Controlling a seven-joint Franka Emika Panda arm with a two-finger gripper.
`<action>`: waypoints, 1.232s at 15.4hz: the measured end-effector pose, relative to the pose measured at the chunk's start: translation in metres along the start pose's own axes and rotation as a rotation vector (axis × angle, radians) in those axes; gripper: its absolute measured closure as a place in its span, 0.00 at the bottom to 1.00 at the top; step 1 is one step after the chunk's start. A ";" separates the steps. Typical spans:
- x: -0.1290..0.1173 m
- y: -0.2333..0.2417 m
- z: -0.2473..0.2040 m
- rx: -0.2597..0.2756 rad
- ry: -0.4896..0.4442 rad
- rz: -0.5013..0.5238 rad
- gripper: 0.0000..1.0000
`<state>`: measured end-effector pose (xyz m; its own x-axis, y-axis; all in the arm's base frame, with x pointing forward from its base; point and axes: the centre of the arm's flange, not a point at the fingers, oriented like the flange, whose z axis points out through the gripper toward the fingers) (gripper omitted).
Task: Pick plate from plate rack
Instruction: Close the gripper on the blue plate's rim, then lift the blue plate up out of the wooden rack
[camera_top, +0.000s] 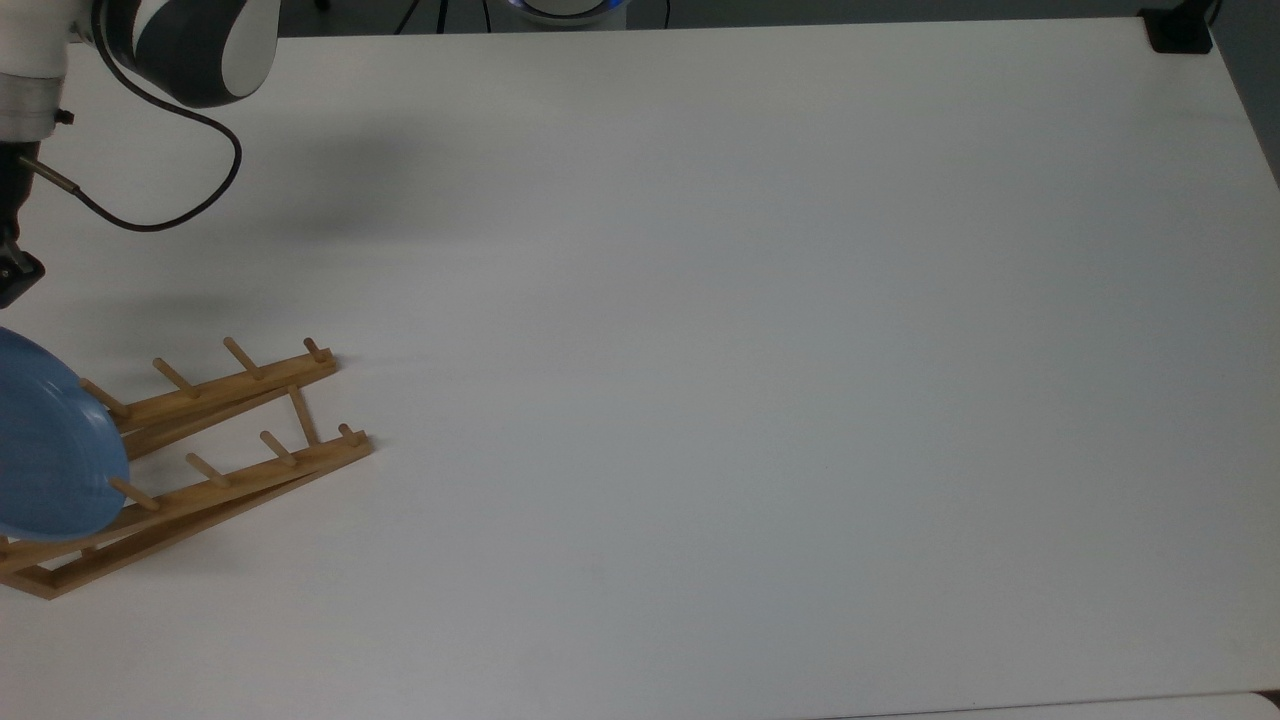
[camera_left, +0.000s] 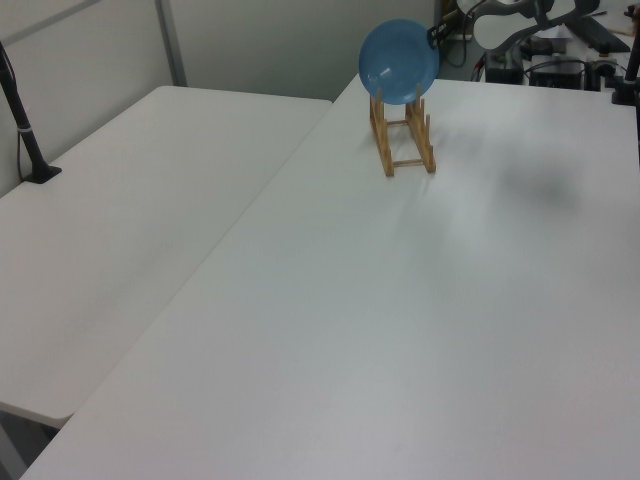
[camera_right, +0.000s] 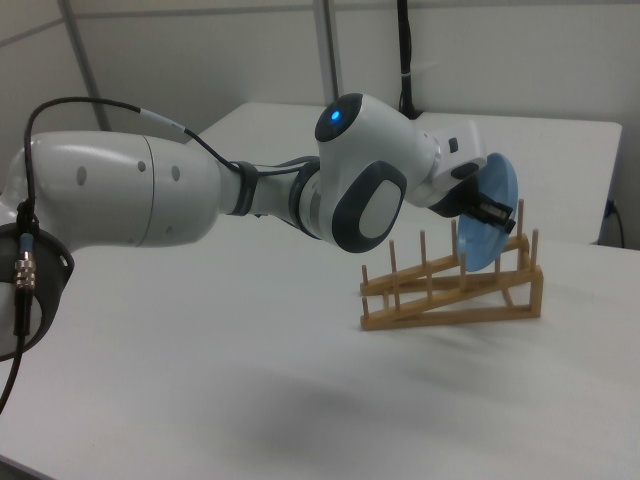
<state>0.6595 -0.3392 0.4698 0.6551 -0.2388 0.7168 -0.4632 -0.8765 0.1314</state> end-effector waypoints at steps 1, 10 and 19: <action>0.000 0.001 0.000 -0.001 0.000 0.001 0.93; 0.029 0.010 -0.034 0.005 0.067 0.100 0.93; 0.045 -0.030 -0.100 0.119 -0.165 0.228 0.93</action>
<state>0.6429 -0.2813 0.5667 0.6345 -0.4912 0.5967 -0.5426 -0.8329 -0.1087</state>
